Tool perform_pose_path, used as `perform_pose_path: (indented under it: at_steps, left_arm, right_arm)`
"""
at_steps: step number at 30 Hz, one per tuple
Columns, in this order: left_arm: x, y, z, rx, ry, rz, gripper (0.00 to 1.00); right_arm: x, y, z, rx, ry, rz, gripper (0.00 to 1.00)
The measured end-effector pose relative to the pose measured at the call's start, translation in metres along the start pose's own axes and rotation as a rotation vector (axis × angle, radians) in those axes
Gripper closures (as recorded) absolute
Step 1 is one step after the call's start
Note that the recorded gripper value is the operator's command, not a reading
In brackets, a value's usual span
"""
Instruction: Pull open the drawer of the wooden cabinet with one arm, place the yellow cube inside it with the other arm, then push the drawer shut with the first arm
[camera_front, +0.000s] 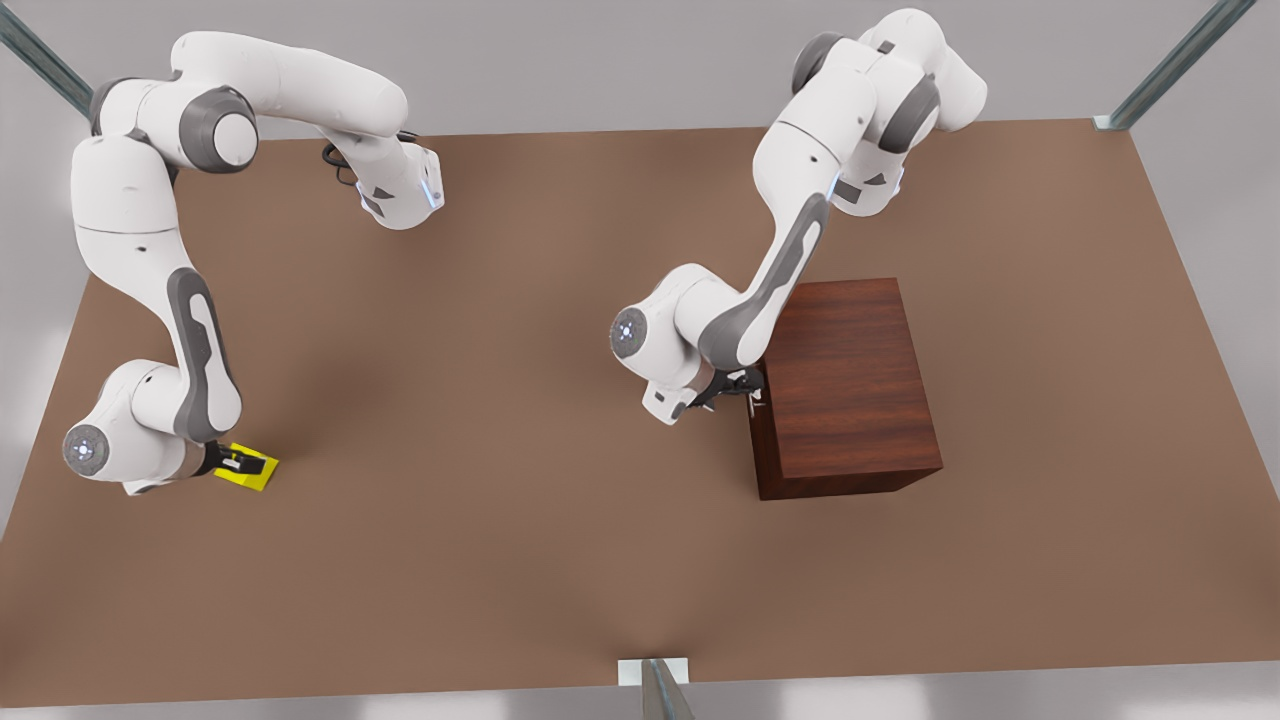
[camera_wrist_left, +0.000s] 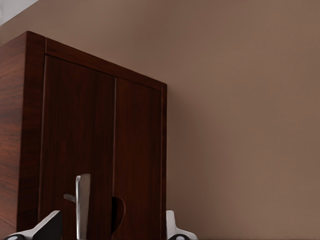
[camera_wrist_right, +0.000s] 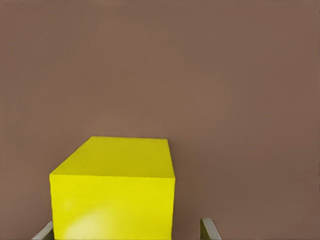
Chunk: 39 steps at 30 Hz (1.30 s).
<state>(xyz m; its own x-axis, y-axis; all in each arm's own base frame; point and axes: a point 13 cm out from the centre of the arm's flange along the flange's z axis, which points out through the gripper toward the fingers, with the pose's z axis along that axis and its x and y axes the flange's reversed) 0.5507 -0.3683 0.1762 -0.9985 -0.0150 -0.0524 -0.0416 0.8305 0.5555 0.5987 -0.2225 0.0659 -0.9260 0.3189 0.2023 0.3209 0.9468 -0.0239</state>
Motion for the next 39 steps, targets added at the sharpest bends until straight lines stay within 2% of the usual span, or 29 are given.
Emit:
perform_pose_path:
  at_steps: [18, 23, 26, 27, 28, 30, 31, 32, 35, 39]
  left_arm:
    - [-0.004, -0.023, -0.004, 0.108, 0.018, -0.060, 0.00]
    - [-0.003, -0.032, -0.010, 0.133, 0.004, -0.059, 0.00]
    - [0.000, -0.040, -0.015, 0.148, -0.007, -0.052, 0.00]
    - [0.001, -0.042, -0.016, 0.152, -0.010, -0.050, 0.00]
    - [0.001, -0.044, -0.018, 0.156, -0.013, -0.050, 0.00]
    - [0.002, -0.048, -0.021, 0.164, -0.020, -0.047, 0.00]
    - [0.002, -0.049, -0.022, 0.168, -0.024, -0.046, 0.00]
    - [0.003, -0.051, -0.023, 0.172, -0.026, -0.045, 0.00]
    - [0.003, -0.055, -0.026, 0.183, -0.033, -0.042, 0.00]
    - [0.005, -0.061, -0.030, 0.197, -0.046, -0.038, 0.00]
  right_arm:
    - [-0.014, 0.005, 0.010, -0.014, -0.047, 0.034, 0.00]
    - [-0.015, 0.006, 0.011, -0.017, -0.051, 0.044, 0.10]
    - [-0.015, 0.006, 0.009, -0.018, -0.053, 0.052, 0.11]
    - [-0.016, 0.006, 0.008, -0.018, -0.055, 0.054, 0.14]
    - [-0.016, 0.007, 0.008, -0.018, -0.055, 0.056, 0.24]
    - [-0.015, 0.007, 0.007, -0.019, -0.055, 0.062, 0.26]
    - [-0.016, 0.007, 0.007, -0.019, -0.056, 0.064, 0.33]
    - [-0.016, 0.008, 0.006, -0.020, -0.056, 0.066, 0.35]
    - [-0.017, 0.009, -0.001, -0.023, -0.065, 0.069, 0.33]
    - [-0.021, 0.019, -0.028, -0.030, -0.092, 0.063, 0.36]
